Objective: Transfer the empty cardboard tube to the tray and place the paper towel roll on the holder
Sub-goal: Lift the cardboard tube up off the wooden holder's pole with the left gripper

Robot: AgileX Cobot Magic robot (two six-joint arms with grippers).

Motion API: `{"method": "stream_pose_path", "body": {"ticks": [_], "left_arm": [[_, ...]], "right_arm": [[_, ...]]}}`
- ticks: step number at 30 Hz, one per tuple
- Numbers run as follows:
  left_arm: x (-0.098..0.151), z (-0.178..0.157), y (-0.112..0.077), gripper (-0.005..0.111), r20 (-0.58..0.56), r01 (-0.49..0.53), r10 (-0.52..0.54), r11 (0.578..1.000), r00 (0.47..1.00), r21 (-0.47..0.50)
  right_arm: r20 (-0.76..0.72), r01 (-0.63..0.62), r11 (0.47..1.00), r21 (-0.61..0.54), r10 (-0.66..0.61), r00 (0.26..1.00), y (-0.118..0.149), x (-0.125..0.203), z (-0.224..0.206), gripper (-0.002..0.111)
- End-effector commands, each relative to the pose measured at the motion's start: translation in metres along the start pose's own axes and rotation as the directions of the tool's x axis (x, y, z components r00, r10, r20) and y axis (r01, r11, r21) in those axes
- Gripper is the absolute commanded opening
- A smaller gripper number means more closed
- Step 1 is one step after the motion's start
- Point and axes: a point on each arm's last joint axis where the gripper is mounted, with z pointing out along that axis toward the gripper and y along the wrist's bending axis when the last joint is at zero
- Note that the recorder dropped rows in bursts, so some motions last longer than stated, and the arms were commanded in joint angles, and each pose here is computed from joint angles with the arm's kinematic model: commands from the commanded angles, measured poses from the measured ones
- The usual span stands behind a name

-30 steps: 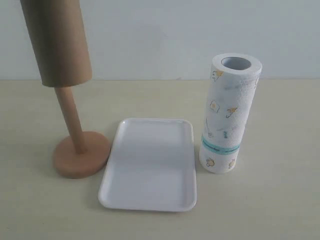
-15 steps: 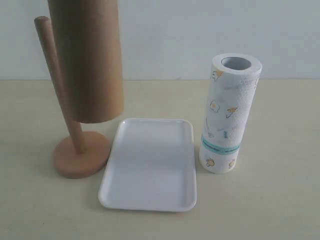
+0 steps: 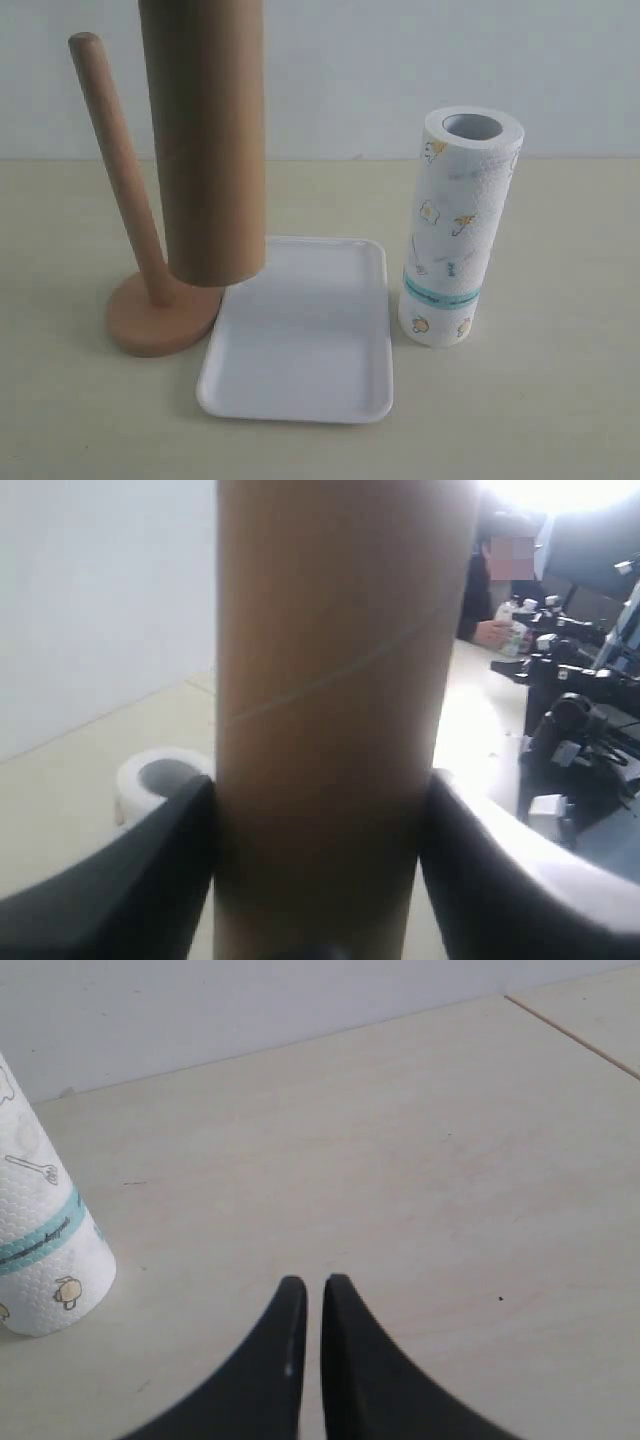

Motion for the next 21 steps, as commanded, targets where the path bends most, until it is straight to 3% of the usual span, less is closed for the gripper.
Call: {"method": "stream_pose_path", "body": {"ticks": [1,9,13,16,21], "left_arm": [[0.018,0.002,0.015,0.004,-0.002,-0.008,0.008,0.994,1.000,-0.111],[0.023,0.002,0.017,0.004,-0.011,-0.041,0.040,0.991,0.999,-0.128],[0.018,-0.001,0.013,0.004,0.002,-0.162,0.165,0.973,0.986,-0.166],[0.011,-0.005,0.008,0.004,0.021,-0.308,0.321,0.923,0.947,-0.232],[0.001,-0.008,-0.004,0.004,0.093,-0.363,0.402,0.888,0.911,-0.283]], "right_arm": [[0.013,-0.003,1.000,0.002,0.003,1.000,0.000,-0.001,0.000,0.005],[0.013,-0.003,1.000,0.002,0.003,1.000,0.000,-0.001,0.000,0.005],[0.013,-0.003,1.000,0.002,0.003,1.000,0.000,-0.001,0.000,0.005],[0.013,-0.003,1.000,0.002,0.003,1.000,0.000,-0.001,0.000,0.005],[0.013,-0.003,1.000,0.002,0.003,1.000,0.000,-0.001,0.000,0.005]]}}
